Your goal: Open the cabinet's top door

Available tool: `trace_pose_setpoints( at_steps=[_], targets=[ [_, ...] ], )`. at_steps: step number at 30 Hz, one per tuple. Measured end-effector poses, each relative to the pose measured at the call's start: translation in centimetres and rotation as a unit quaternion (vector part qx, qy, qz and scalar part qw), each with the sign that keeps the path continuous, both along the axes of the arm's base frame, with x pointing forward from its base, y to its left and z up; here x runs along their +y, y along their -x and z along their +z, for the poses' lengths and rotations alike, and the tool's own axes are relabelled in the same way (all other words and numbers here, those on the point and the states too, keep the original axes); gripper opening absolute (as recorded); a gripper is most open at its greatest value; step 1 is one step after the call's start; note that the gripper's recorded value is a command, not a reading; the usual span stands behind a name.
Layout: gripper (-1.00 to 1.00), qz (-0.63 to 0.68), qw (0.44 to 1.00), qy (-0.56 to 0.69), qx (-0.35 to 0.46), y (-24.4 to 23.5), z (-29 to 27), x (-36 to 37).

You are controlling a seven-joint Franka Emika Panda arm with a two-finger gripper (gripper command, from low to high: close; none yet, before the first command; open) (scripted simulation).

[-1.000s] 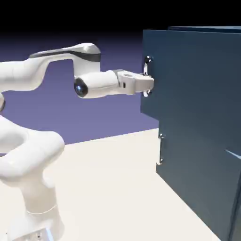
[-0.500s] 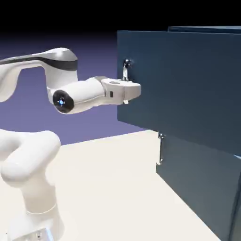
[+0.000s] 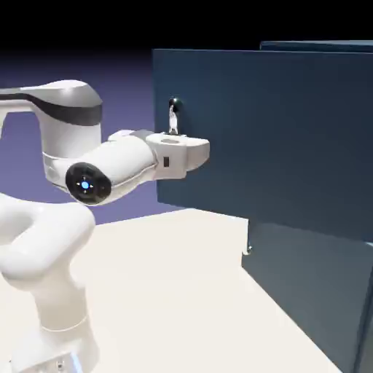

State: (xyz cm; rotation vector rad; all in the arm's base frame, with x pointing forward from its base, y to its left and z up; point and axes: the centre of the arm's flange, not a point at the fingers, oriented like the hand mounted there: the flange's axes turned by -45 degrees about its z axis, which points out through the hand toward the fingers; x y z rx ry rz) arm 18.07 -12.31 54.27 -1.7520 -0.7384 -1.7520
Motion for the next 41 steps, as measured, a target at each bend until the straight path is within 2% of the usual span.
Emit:
trace_pose_setpoints(
  at_steps=[17, 41],
  targets=[
    [-1.0, 0.188, 0.982, 0.0, 0.0, 4.1, 0.0, -16.2],
    [-1.0, 0.35, 0.937, 0.0, 0.0, 2.5, 0.0, -31.0]
  ],
)
